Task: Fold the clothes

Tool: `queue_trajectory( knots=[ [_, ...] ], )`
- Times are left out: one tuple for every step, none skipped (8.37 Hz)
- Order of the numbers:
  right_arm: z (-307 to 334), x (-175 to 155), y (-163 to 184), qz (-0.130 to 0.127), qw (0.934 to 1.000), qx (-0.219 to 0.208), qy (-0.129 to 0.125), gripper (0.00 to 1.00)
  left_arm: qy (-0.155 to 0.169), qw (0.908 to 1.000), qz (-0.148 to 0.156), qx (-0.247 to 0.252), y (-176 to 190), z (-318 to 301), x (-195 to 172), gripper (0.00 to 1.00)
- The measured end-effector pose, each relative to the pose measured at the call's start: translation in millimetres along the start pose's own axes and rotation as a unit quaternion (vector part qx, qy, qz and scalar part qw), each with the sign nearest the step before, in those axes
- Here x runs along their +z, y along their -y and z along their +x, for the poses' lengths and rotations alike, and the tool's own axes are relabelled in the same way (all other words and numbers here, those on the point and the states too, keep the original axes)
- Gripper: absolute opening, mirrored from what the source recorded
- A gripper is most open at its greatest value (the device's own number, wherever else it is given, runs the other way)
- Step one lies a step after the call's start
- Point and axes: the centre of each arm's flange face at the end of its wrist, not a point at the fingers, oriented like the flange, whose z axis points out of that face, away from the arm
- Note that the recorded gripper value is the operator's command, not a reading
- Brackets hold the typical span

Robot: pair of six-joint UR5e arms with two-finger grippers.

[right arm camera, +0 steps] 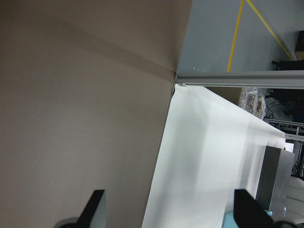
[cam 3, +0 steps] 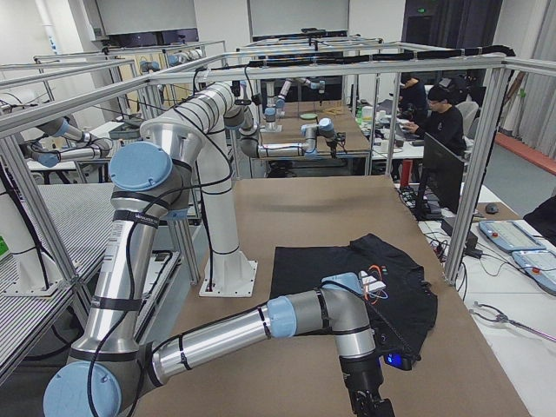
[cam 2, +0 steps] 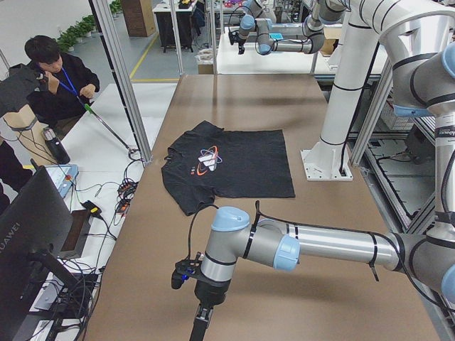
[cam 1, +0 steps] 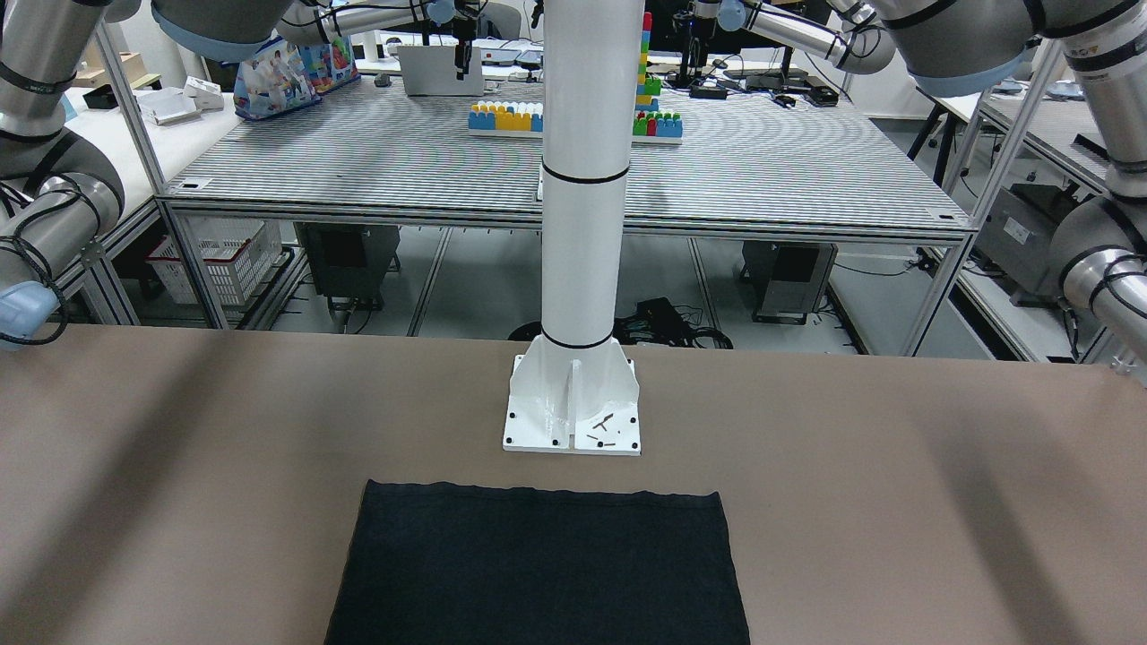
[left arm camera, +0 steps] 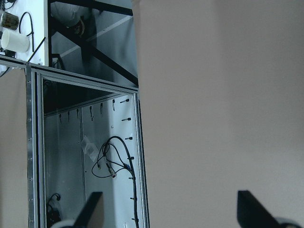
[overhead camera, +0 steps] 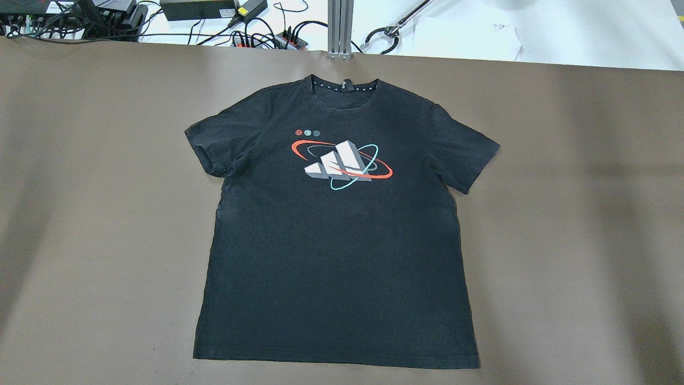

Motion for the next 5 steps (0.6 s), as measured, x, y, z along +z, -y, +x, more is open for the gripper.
queue_trajectory(
  knots=[
    [-0.1,-0.4,-0.2,0.000,1.0000,0.000,0.001,0.94,0.000,1.0000,0.000,0.000,-0.2,0.0,0.0,1.00],
    [-0.4,-0.5,-0.2,0.001,1.0000,0.000,0.001,0.94,0.000,1.0000,0.000,0.001,-0.8,0.1,0.2,1.00],
    [-0.6,-0.7,0.0,0.001,1.0000,0.000,0.002,0.94,0.000,1.0000,0.001,0.001,-1.0,0.4,0.3,1.00],
    [-0.9,-1.0,0.3,0.001,1.0000,0.000,0.002,0.94,0.000,1.0000,0.002,0.002,-0.8,0.7,-0.5,1.00],
    [-1.1,-1.5,0.9,0.002,1.0000,0.000,0.002,0.94,0.000,1.0000,0.006,0.003,0.1,1.1,-3.2,1.00]
  ],
)
